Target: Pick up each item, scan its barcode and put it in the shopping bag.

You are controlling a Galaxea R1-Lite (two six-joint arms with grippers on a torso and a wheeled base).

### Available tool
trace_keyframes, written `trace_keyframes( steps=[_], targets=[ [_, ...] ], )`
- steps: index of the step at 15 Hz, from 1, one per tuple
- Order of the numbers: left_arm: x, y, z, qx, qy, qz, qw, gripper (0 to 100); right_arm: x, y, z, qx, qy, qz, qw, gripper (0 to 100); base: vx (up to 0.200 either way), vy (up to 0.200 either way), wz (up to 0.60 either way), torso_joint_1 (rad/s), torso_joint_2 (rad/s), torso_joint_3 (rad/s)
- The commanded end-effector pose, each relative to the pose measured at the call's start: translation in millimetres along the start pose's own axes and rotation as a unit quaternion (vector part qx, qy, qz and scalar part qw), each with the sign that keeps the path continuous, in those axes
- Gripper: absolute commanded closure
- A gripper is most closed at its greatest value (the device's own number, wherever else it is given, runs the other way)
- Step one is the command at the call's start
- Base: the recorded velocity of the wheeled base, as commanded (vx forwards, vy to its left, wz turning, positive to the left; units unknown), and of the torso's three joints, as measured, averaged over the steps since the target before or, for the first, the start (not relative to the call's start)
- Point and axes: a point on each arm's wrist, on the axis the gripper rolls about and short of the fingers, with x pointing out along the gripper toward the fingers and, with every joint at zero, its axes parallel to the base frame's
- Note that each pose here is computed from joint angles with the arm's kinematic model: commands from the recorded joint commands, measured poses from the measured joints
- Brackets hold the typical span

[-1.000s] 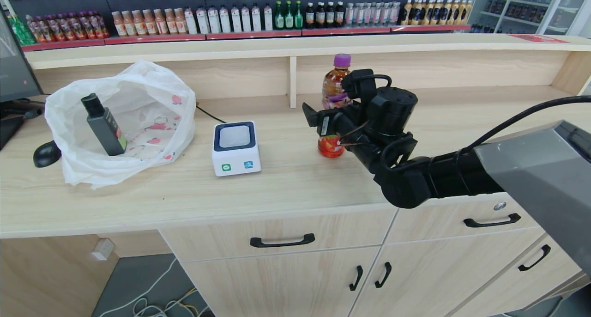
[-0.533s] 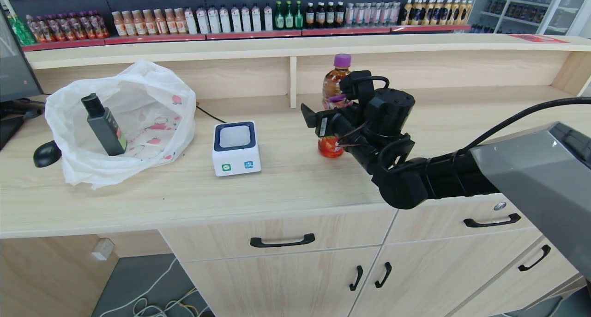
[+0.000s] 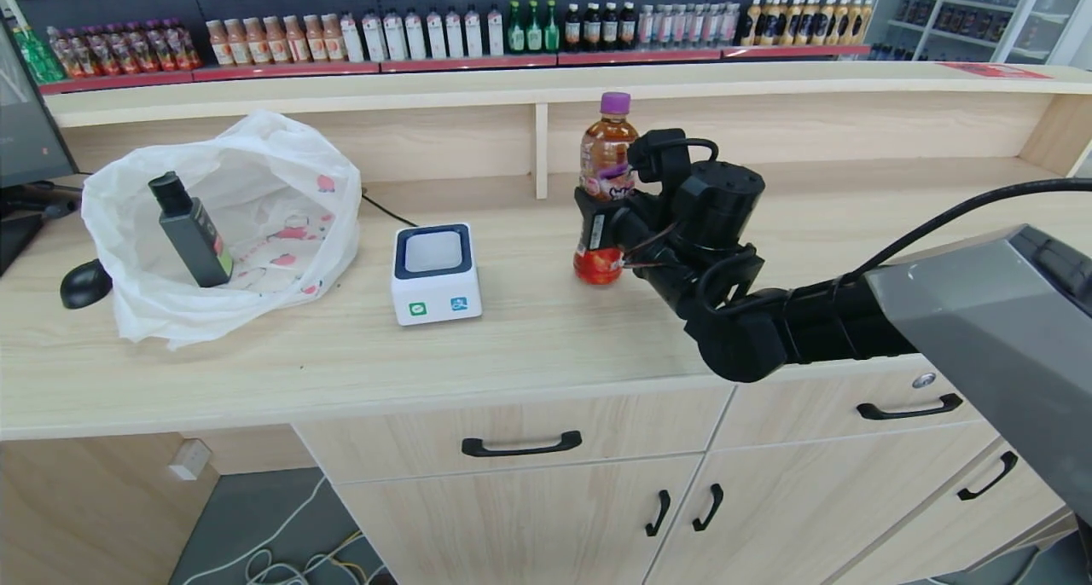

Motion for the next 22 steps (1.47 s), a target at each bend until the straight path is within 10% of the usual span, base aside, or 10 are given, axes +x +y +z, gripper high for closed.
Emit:
trace_keyframes(
  steps=[1,22],
  targets=[
    [0.0,0.0,0.0,0.000,0.000,0.000,1.0000,0,-0.5,0.6,3.6,0.001,-0.005,0.001,1.000,100,0.000,0.000,0.00,0.000,0.00,0.000],
    [0.0,0.0,0.0,0.000,0.000,0.000,1.0000,0,-43.9,8.0,76.8,0.017,-0.049,0.021,0.998,100,0.000,0.000,0.00,0.000,0.00,0.000]
  ],
)
